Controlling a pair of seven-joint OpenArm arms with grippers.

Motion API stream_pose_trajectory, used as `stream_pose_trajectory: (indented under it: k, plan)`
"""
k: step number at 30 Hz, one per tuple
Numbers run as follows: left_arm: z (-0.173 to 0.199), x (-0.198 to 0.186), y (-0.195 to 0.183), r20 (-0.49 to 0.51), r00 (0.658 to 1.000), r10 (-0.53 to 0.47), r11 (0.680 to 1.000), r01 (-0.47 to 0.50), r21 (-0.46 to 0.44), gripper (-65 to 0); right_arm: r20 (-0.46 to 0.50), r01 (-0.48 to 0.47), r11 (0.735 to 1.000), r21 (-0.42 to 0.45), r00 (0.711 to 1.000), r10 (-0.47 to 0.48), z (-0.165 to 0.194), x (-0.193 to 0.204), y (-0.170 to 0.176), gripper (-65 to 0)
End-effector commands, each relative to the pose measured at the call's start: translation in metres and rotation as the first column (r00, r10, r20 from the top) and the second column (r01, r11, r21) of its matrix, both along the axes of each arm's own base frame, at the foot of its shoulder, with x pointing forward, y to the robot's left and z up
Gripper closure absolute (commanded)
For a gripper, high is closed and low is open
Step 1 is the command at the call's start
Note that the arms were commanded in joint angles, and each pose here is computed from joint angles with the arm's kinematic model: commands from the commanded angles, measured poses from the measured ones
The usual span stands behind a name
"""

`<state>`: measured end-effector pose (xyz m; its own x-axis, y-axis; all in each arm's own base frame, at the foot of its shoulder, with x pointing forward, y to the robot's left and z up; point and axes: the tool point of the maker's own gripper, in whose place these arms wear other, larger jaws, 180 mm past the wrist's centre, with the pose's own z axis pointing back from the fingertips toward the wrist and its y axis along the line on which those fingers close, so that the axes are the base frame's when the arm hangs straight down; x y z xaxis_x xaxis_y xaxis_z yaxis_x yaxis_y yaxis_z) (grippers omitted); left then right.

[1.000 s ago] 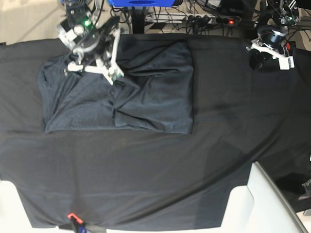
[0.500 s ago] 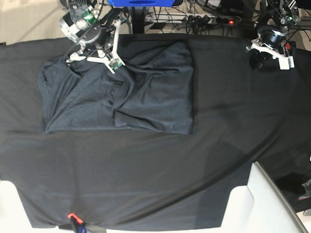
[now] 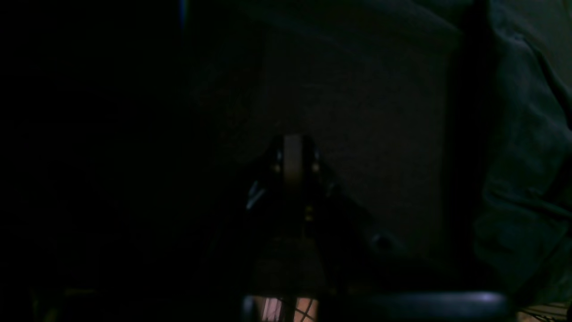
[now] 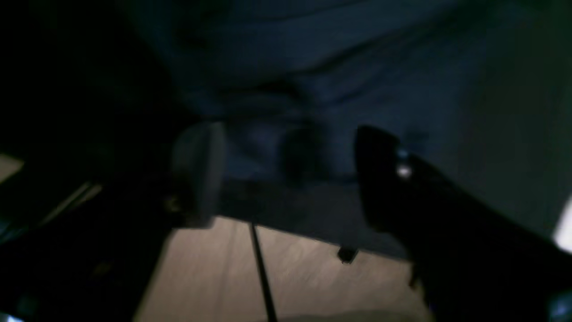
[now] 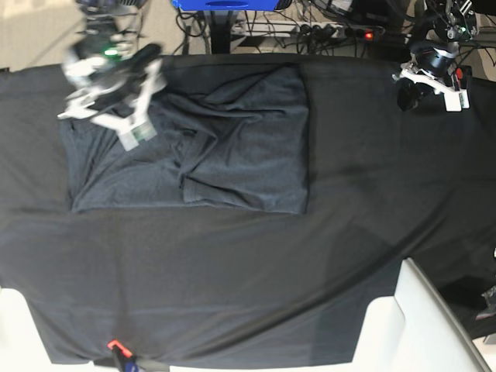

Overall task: Fold the T-shirt properly
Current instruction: 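Move the right gripper off the shirt beside its side edge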

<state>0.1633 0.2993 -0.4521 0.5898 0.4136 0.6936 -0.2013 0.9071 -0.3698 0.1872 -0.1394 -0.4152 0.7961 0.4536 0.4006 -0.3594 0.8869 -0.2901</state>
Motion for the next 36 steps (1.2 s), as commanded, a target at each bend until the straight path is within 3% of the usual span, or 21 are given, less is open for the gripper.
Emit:
stream_pose_trajectory:
  k: [1, 6, 8, 11, 15, 19, 22, 24, 27, 29, 31, 36]
  plan:
    - [0.011, 0.005, 0.007, 0.041, 0.999, 0.003, 1.0, -0.003, 0.013, 0.0, 0.058, 0.03, 0.999, 0.018, 0.998, -0.031, 0.016, 0.01, -0.006, -52.4]
    - [0.011, 0.005, 0.007, 0.041, 0.999, 0.003, 1.0, -0.003, 0.013, 0.0, 0.054, 0.108, 0.986, 0.124, 0.992, -0.115, 0.024, 0.024, -0.049, -55.7]
    - [0.01, 0.005, 0.007, 0.039, 0.999, 0.002, 1.0, -0.003, 0.013, 0.0, 0.103, 0.198, 0.954, 0.228, 0.969, -0.225, 0.034, 0.029, -0.081, -55.7]
    - [0.01, 0.005, 0.007, 0.039, 0.999, 0.002, 1.0, -0.003, 0.013, 0.0, 0.114, 0.331, 0.877, 0.347, 0.914, -0.39, 0.038, 0.029, -0.139, -56.3]
    - [0.01, 0.005, 0.007, 0.038, 0.999, 0.002, 1.0, -0.003, 0.013, 0.0, -0.116, 0.491, 0.78, 0.388, 0.866, -0.487, 0.001, 0.018, -0.196, -56.4]
    - [0.01, 0.005, 0.005, 0.036, 0.999, -0.003, 1.0, 0.003, 0.011, 0.0, -0.248, 0.567, 0.663, 0.49, 0.819, -0.517, -0.034, 0.016, -0.212, -56.4]
    - [0.009, 0.005, 0.005, 0.036, 0.999, -0.004, 1.0, 0.004, 0.01, 0.0, -0.319, 0.604, 0.589, 0.536, 0.792, -0.521, -0.049, 0.009, -0.21, -56.4]
    - [0.009, 0.005, 0.005, 0.036, 0.999, -0.004, 1.0, 0.004, 0.01, 0.0, -0.325, 0.601, 0.587, 0.542, 0.794, -0.513, -0.051, 0.009, -0.207, -56.6]
    - [0.009, 0.005, 0.005, 0.036, 0.999, -0.004, 1.0, 0.004, 0.01, 0.0, -0.299, 0.535, 0.637, 0.555, 0.843, -0.447, -0.052, 0.032, -0.188, -56.6]
    - [0.009, 0.005, 0.005, 0.036, 0.999, -0.004, 1.0, 0.004, 0.01, 0.0, -0.3, 0.508, 0.652, 0.563, 0.861, -0.412, -0.055, 0.041, -0.176, -56.6]
    - [0.01, 0.005, 0.005, 0.036, 0.999, -0.003, 1.0, 0.003, 0.011, 0.0, -0.318, 0.499, 0.643, 0.581, 0.866, -0.385, -0.061, 0.051, -0.164, -56.6]
    - [0.01, 0.004, 0.006, 0.035, 0.999, -0.001, 1.0, 0.0, 0.012, 0.0, -0.367, 0.525, 0.587, 0.616, 0.851, -0.376, -0.071, 0.06, -0.149, -56.6]
